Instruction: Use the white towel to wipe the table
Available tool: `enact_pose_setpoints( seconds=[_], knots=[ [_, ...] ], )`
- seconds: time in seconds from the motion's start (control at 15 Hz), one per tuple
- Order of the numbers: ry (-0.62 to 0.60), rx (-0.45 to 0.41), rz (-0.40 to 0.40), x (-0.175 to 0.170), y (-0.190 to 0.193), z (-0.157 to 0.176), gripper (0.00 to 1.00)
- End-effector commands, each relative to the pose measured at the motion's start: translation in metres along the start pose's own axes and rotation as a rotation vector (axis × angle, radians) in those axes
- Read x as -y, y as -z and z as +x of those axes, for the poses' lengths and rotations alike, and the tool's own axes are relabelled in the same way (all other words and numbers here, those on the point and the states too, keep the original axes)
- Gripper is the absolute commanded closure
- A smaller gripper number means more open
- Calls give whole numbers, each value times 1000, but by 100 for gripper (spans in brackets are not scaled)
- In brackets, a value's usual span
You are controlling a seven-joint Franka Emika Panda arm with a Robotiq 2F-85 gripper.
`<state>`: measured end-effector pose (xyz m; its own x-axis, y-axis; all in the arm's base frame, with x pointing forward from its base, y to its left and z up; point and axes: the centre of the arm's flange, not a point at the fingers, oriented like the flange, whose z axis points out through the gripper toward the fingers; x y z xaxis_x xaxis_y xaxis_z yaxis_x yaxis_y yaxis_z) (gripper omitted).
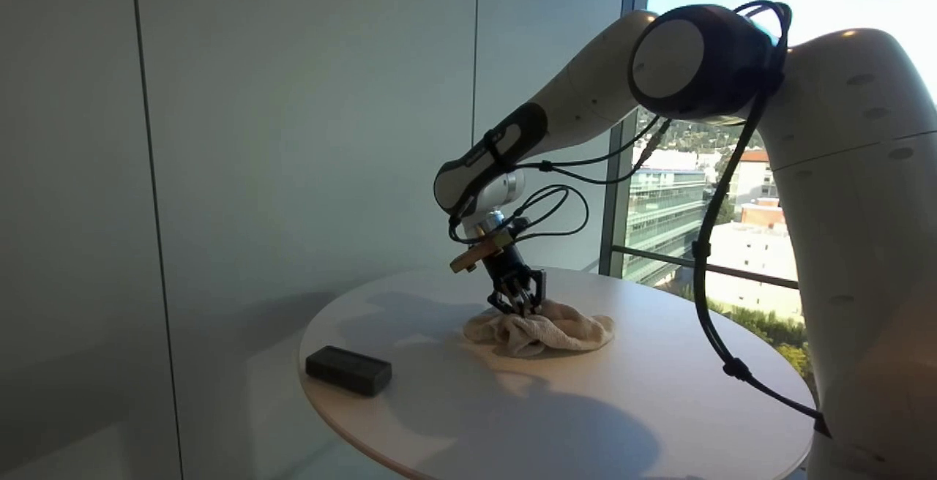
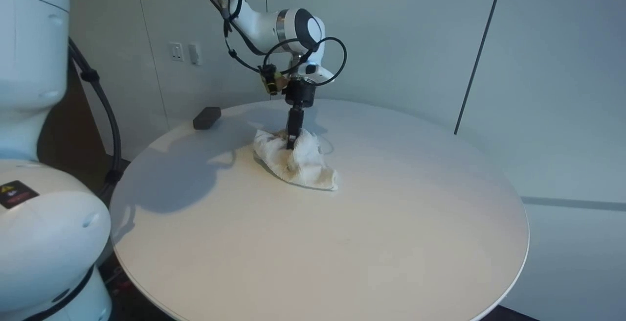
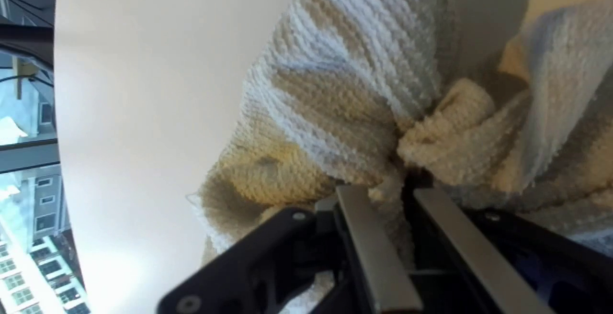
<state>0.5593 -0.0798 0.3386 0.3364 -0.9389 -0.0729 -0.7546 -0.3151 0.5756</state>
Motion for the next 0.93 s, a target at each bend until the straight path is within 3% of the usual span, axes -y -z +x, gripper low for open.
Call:
enact_pose_setpoints(
  seconds=[0.0,0.13,0.27,0.53,0.87],
  knots=[
    [-134,-153,-6,-10,37,49,87],
    [-152,-232,79,-15,72,53,87],
    [-87,-275,184,-8,109,34,87],
    [47,-396,327,9,155,-45,88],
    [260,-485,478,17,160,-135,88]
  ],
)
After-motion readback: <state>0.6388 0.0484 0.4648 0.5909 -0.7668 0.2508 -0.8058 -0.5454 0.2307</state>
